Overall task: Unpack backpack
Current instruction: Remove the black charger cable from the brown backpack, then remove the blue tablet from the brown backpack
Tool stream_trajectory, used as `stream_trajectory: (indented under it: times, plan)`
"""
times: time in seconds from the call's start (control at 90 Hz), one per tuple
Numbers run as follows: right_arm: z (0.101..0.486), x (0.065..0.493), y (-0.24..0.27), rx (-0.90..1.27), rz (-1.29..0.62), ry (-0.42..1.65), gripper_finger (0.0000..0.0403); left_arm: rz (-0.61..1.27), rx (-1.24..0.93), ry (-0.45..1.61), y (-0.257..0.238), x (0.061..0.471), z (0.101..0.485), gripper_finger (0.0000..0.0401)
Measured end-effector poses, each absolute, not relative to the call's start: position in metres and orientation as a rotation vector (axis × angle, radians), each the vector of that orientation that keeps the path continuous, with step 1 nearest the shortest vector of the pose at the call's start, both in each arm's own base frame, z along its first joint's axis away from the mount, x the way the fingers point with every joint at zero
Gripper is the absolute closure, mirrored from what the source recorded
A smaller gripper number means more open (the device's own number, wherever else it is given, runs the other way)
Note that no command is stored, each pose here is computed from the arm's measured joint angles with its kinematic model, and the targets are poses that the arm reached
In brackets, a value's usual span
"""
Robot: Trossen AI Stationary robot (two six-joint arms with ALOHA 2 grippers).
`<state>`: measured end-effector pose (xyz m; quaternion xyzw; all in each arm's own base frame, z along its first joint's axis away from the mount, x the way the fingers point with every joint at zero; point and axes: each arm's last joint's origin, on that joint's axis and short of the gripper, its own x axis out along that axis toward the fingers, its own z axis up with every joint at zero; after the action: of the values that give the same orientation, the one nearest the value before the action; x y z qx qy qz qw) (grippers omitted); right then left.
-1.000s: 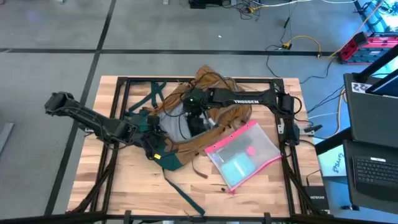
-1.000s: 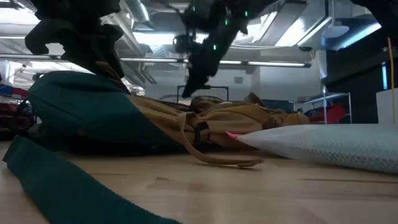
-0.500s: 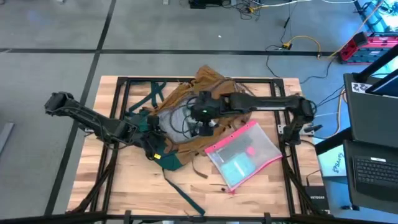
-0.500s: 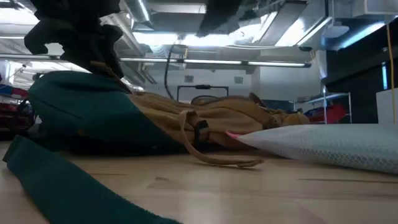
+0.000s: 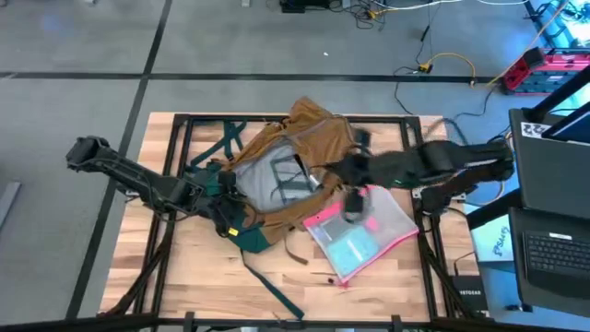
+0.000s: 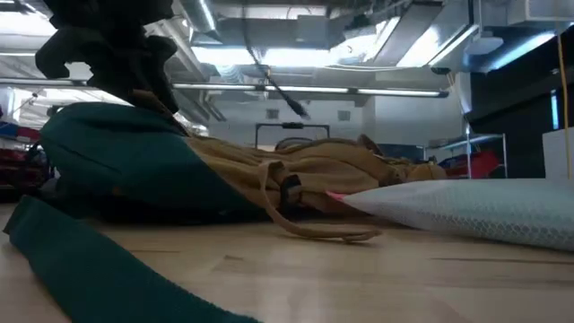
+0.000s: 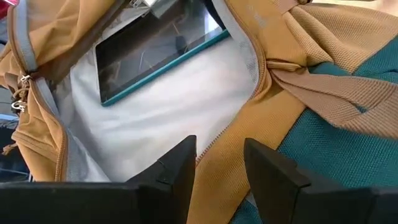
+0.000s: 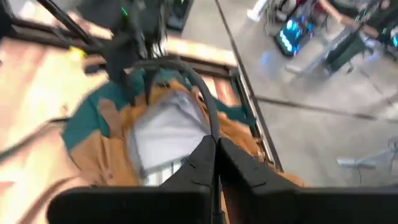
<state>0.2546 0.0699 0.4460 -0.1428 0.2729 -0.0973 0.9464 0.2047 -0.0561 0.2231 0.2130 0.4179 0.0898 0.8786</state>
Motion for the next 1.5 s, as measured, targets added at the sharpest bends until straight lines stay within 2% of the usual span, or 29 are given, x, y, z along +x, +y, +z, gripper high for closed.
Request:
stream_trajectory:
  times: [0.167, 0.256, 0.4, 0.6, 0.9, 1.178, 1.5]
  plan:
    - [0.459, 0.223, 0.091, -0.274, -0.165, 0.489, 0.0403, 0.187, 0.444, 0.871, -0.056, 0.205, 0.223, 0.0278]
    - [0.451, 0.218, 0.103, -0.264, -0.142, 0.510, 0.0403, 0.187, 0.443, 0.869, -0.056, 0.205, 0.223, 0.0278]
    - [0.412, 0.221, 0.119, -0.243, -0.137, 0.607, 0.0403, 0.187, 0.442, 0.867, -0.056, 0.205, 0.223, 0.0278]
    - [0.335, 0.223, 0.119, -0.188, -0.216, 0.716, 0.0403, 0.187, 0.440, 0.857, -0.057, 0.206, 0.224, 0.0278]
    - [0.251, 0.193, 0.098, 0.046, -0.216, 0.673, 0.0403, 0.190, 0.430, 0.847, -0.057, 0.207, 0.225, 0.0278]
    - [0.181, 0.172, 0.086, 0.175, -0.273, 0.701, 0.0400, 0.188, 0.433, 0.839, -0.057, 0.207, 0.225, 0.0278]
    - [0.171, 0.168, 0.079, 0.145, -0.398, 0.630, 0.0355, 0.188, 0.432, 0.838, -0.057, 0.207, 0.225, 0.0278]
